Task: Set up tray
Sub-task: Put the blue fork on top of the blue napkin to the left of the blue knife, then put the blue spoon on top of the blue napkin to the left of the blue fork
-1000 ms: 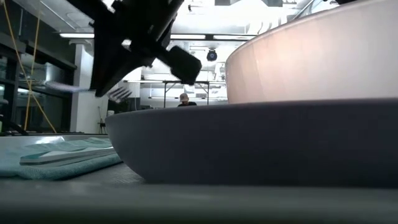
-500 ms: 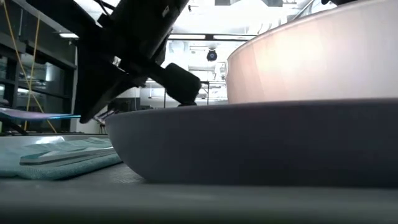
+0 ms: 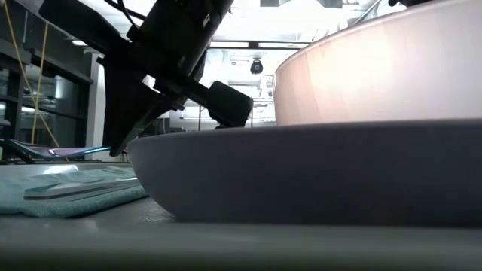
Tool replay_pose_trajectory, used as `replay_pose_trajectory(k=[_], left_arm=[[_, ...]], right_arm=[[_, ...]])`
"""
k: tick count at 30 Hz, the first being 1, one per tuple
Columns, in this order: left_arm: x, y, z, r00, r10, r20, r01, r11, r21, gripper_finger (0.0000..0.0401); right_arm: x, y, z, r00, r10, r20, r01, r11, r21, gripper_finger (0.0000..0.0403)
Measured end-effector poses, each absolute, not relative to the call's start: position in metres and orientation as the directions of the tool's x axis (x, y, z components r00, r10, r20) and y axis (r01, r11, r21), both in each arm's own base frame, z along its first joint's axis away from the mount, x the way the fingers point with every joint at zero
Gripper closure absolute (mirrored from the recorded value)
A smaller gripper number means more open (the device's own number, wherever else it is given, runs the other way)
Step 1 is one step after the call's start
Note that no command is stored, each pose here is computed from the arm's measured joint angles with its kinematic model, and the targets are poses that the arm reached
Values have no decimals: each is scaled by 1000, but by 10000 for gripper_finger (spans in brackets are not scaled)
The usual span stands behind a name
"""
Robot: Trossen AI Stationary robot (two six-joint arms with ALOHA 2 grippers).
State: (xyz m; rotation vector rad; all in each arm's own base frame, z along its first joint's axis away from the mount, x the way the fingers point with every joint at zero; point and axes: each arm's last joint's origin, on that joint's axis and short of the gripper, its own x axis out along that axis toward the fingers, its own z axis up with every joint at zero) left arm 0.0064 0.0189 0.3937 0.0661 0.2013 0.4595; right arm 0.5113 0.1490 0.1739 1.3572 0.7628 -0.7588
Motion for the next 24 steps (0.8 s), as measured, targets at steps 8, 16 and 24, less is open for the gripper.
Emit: replay_pose_trajectory(k=[8,16,24], left_arm=[[7,18,394,884,432,-181,-419,902,106,160],[7,18,394,891,414,-184,-402,910,102,160],[7,18,394,896,404,-186,-391,915,100,160]], right_arm=[[511,149,174,551,-30,-834,834,69,548,398],[511,149,174,546,-29,-838,837,68,543,354],[511,148,173,546,-48,-836,837,83,541,330]])
